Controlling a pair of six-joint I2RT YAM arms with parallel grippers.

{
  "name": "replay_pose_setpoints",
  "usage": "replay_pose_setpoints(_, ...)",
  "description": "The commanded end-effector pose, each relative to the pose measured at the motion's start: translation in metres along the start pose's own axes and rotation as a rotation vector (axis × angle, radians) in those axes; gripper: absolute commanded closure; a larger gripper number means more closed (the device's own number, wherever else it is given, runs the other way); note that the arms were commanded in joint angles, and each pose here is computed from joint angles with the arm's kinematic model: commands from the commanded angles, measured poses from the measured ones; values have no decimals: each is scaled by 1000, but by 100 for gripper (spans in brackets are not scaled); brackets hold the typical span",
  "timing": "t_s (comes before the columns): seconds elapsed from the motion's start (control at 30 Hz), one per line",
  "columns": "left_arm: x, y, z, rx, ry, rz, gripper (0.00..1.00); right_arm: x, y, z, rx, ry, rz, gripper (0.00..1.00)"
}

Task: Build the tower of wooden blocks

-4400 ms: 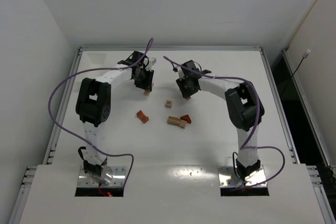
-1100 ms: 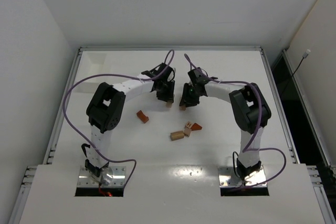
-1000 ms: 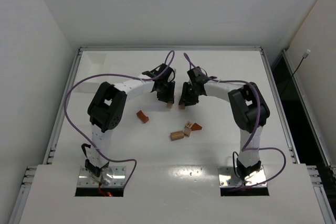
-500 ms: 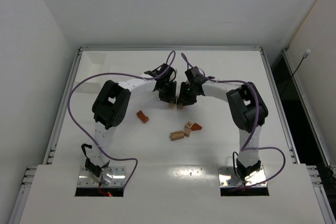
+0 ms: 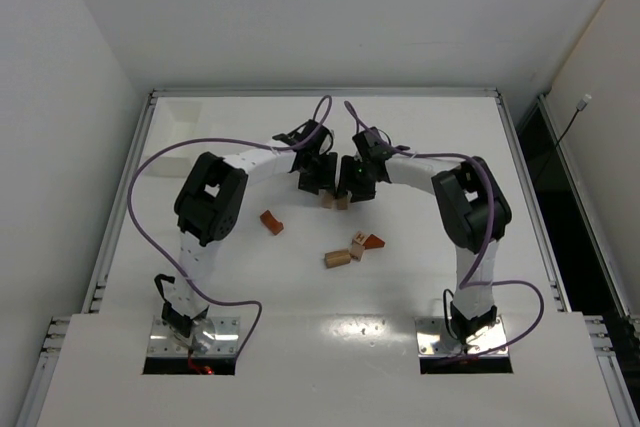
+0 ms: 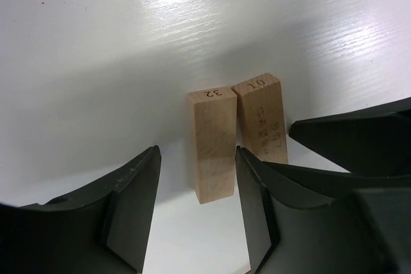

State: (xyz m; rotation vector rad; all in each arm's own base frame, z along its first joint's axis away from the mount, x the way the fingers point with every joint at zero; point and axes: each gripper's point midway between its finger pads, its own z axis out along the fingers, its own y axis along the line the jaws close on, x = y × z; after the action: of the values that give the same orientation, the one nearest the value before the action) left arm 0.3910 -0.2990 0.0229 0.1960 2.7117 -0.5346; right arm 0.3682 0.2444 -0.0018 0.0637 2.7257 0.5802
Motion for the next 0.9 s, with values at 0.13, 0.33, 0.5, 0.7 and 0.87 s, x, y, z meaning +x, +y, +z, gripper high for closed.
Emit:
replay_pose_setpoints(0.13,-28,-14,-40,30,-114,39,53,-31,33,-41,-116,-124,-85,54)
replay_pose_setpoints(0.33,-36,-10,-68,-9,-185,52,56,-52,41,-76,-128,-222,-147,56)
replay_pose_setpoints(0.5,-35,14,-77,-151,-229,46,71,-50,0,-75,68,-245,-187,68)
replay_pose_setpoints(0.7,-21,34,-59,-224,-173,65,95,-39,-34,-61,201,-204,-244,75)
replay_pose_setpoints(0.87,-10,38,-46,-230,-128,55,100,-39,-49,-58,254,-199,-256,66)
